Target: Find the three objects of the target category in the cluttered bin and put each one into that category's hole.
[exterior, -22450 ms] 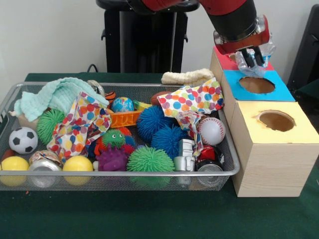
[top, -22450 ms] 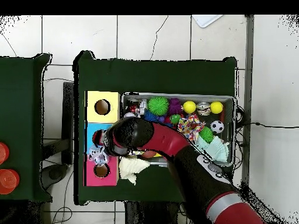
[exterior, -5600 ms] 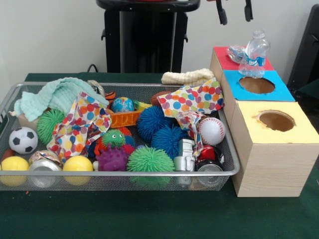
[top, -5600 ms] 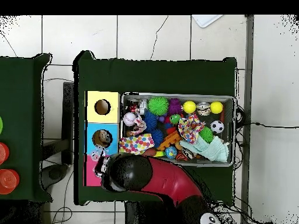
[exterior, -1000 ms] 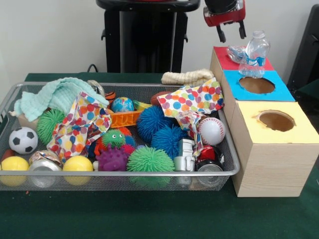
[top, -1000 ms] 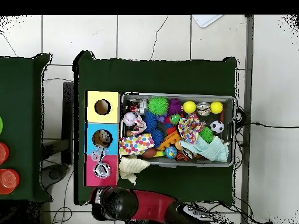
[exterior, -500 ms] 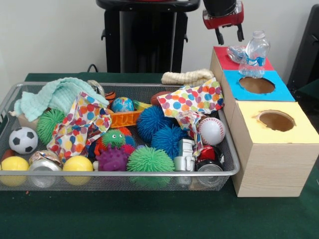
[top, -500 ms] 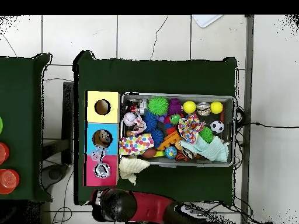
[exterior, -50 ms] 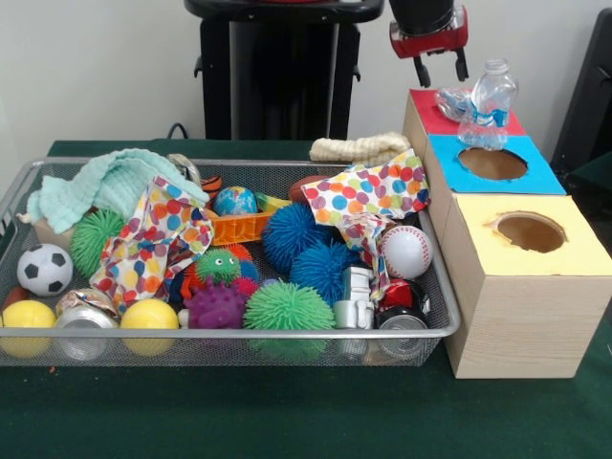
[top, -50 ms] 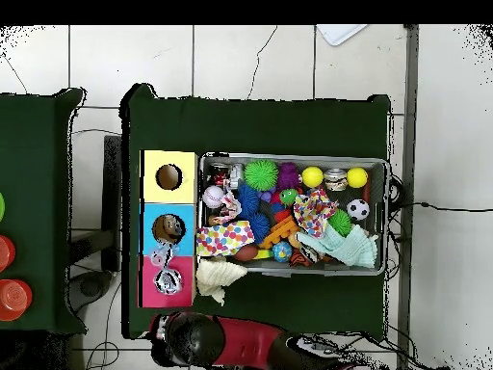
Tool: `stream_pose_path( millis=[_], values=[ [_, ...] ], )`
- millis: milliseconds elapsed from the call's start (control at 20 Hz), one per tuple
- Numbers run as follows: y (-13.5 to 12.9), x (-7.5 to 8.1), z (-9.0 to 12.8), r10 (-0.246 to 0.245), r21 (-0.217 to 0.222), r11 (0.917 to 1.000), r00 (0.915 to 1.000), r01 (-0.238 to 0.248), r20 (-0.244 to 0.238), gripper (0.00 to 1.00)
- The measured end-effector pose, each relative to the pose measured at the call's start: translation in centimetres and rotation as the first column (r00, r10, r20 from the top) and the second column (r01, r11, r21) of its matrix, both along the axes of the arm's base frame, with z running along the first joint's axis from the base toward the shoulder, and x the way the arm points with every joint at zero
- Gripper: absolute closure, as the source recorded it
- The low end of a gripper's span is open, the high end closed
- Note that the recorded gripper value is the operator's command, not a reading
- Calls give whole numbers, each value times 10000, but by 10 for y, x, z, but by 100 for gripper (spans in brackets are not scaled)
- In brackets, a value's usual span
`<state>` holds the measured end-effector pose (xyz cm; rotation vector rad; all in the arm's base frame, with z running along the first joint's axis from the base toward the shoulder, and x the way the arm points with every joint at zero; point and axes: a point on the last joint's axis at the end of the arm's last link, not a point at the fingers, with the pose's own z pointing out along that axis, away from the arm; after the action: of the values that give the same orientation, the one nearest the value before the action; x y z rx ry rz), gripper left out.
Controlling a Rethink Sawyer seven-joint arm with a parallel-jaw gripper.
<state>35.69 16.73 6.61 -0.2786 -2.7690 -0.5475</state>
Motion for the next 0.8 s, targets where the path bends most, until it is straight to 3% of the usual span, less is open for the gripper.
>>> stream_pose_path(
  millis=[500, 800],
  values=[
    [7, -2, 0, 172, -14, 9999, 9998, -172, 51, 0],
    [7, 2, -2, 85, -125, 9999, 9993, -81, 376, 0]
  ],
)
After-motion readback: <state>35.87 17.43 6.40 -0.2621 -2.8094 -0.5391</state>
